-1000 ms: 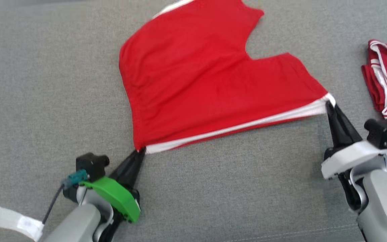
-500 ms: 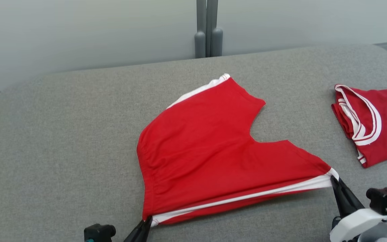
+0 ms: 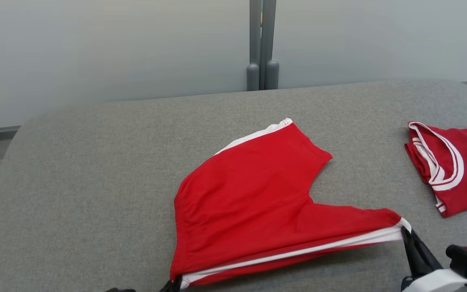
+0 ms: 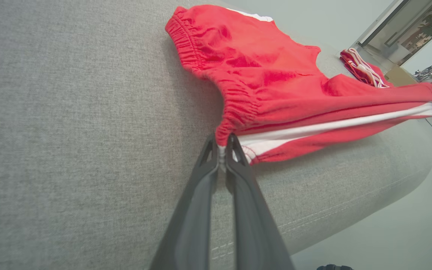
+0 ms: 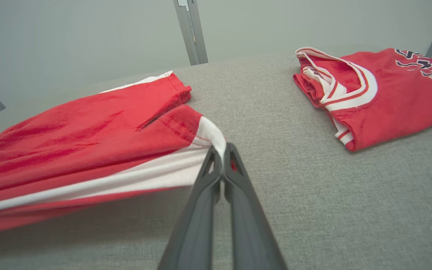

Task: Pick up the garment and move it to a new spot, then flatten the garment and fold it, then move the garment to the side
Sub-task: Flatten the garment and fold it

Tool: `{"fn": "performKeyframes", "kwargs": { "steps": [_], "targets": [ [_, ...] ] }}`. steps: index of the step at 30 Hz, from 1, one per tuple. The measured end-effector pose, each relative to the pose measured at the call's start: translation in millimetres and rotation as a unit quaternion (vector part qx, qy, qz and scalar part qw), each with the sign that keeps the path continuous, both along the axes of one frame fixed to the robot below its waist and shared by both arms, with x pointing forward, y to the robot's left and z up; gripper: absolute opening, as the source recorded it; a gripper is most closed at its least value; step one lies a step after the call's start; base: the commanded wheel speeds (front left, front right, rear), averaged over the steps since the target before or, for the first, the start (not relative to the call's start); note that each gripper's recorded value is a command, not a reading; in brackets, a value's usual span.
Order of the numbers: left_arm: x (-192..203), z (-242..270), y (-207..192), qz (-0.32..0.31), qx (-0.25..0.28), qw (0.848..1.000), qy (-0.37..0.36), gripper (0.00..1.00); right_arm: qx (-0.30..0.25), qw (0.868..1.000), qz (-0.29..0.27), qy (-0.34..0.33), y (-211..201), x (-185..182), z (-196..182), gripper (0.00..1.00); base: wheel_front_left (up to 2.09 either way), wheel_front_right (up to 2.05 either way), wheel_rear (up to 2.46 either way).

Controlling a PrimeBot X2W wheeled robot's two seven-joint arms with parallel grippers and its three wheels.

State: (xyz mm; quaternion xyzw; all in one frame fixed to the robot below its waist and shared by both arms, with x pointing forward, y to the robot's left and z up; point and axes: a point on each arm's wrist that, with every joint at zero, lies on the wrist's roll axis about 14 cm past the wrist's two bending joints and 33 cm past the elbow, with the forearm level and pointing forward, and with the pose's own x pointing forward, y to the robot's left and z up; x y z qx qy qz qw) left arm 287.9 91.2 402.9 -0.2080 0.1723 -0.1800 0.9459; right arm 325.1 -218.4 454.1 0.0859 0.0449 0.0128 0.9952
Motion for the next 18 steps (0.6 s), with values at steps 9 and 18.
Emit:
{"fn": "performKeyframes", "kwargs": {
  "steps": [9, 18],
  "targets": [
    [22.6, 35.1, -16.7, -0.021, -0.028, 0.998, -0.049, 0.00, -0.029, 0.998, 0.031, -0.047, 11.8, 64.3, 36.7, 0.00, 0.00, 0.00, 0.00],
    [84.8, 65.6, -20.5, -0.024, -0.035, 0.995, -0.093, 0.00, -0.102, 0.990, 0.077, -0.057, 31.4, 159.2, 60.3, 0.00, 0.00, 0.00, 0.00]
  ]
}}
